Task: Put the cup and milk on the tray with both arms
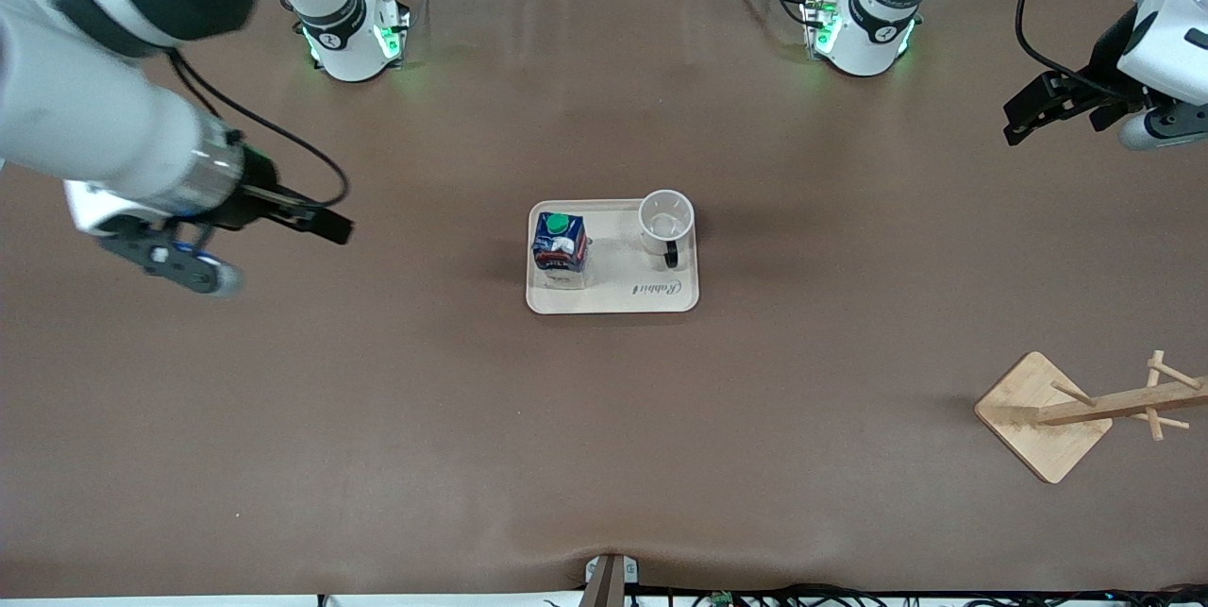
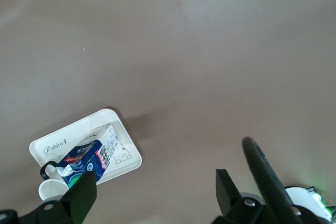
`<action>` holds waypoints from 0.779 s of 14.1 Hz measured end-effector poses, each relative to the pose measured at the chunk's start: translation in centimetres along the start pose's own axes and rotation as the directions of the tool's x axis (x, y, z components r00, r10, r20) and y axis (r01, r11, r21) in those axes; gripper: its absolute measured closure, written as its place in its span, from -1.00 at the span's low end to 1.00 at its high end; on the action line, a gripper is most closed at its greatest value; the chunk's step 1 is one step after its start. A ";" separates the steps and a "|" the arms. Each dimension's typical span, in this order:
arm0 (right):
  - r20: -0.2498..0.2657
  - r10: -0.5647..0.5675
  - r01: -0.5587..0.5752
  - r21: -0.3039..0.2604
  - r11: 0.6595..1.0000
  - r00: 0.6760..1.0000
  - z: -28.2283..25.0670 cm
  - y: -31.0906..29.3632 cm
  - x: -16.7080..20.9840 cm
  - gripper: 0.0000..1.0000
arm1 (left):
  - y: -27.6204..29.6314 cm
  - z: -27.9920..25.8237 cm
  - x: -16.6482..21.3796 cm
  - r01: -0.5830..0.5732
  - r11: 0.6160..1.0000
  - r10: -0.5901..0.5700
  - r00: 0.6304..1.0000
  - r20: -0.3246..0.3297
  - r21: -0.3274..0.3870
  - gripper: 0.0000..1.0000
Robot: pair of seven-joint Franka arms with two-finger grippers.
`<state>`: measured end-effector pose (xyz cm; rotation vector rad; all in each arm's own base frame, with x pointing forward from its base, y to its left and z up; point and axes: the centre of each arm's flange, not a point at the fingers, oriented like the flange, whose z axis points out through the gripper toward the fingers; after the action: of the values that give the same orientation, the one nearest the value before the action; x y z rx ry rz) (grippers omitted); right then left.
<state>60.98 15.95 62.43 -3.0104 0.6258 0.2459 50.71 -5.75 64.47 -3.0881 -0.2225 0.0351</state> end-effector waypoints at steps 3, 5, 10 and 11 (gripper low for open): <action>-0.009 -0.119 0.119 0.010 0.993 0.993 -2.9 9.7 3.1 -1.00 | -0.1 0.1 0.0 0.001 1.000 -0.001 1.000 0.005 0.001 -1.00; -0.033 -0.143 0.142 -0.024 0.990 0.989 -2.6 14.5 4.3 -1.00 | -0.5 0.1 0.0 0.008 1.000 -0.008 1.000 0.013 0.003 -1.00; -0.081 -0.312 0.311 -0.024 0.950 0.947 1.4 20.1 -0.3 -1.00 | -1.6 0.4 0.3 0.031 1.000 -0.031 0.999 0.023 0.004 -1.00; -0.084 -0.349 0.348 -0.024 0.937 0.933 1.1 21.1 -1.1 -1.00 | -1.7 0.4 0.2 0.032 0.999 -0.032 0.999 0.026 0.004 -1.00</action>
<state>51.43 -2.83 60.98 -3.0808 0.0845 0.0976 50.70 -4.04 64.10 -3.0808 -0.2729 0.0750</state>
